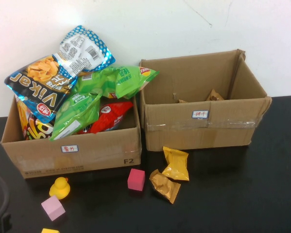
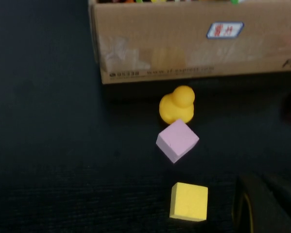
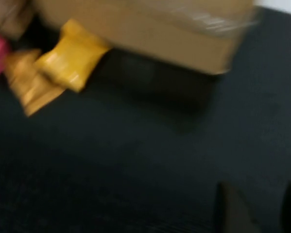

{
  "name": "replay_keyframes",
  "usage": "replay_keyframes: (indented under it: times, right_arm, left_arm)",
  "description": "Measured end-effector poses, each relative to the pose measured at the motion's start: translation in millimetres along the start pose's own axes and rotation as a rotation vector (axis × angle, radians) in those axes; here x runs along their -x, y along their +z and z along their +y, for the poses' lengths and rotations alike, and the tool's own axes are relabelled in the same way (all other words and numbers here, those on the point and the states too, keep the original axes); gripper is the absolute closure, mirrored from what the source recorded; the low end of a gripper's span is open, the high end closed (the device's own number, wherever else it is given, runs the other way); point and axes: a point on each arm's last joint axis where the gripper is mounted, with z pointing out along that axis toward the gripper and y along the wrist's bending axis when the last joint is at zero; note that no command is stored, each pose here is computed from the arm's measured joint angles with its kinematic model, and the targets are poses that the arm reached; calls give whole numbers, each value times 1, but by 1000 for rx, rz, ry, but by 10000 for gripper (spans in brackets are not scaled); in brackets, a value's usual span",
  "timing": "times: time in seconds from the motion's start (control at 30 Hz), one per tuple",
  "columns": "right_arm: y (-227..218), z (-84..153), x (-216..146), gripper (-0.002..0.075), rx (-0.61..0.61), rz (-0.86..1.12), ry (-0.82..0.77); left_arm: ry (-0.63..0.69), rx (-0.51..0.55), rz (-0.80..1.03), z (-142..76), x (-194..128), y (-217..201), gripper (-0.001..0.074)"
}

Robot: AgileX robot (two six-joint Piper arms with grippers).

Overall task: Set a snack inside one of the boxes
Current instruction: Pick up the biscuit

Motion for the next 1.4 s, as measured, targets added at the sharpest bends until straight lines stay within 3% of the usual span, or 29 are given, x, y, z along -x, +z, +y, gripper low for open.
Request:
replay_keyframes:
  times: [0.13,0.4,0.63,0.87,1.1,1.4]
  right_arm:
    - [37,22,5,426,109,71,-123]
    - [107,94,34,387,294,120,-140]
    - [172,131,58,246,343,221,196]
    - [210,142,67,209,327,226,290]
    - [232,136,65,207,221,129,351]
    - [261,134,40,206,127,147,404]
  left_arm:
    - [17,-7,5,-1,1,2,736]
    - [8,-14,5,-1,1,2,736]
    - [4,-17,5,-2,1,2,736]
    - [7,-20,5,-2,1,2,736]
    - [-2,-32,5,-3,1,2,736]
    - [-23,-51,2,-5,1,2,736]
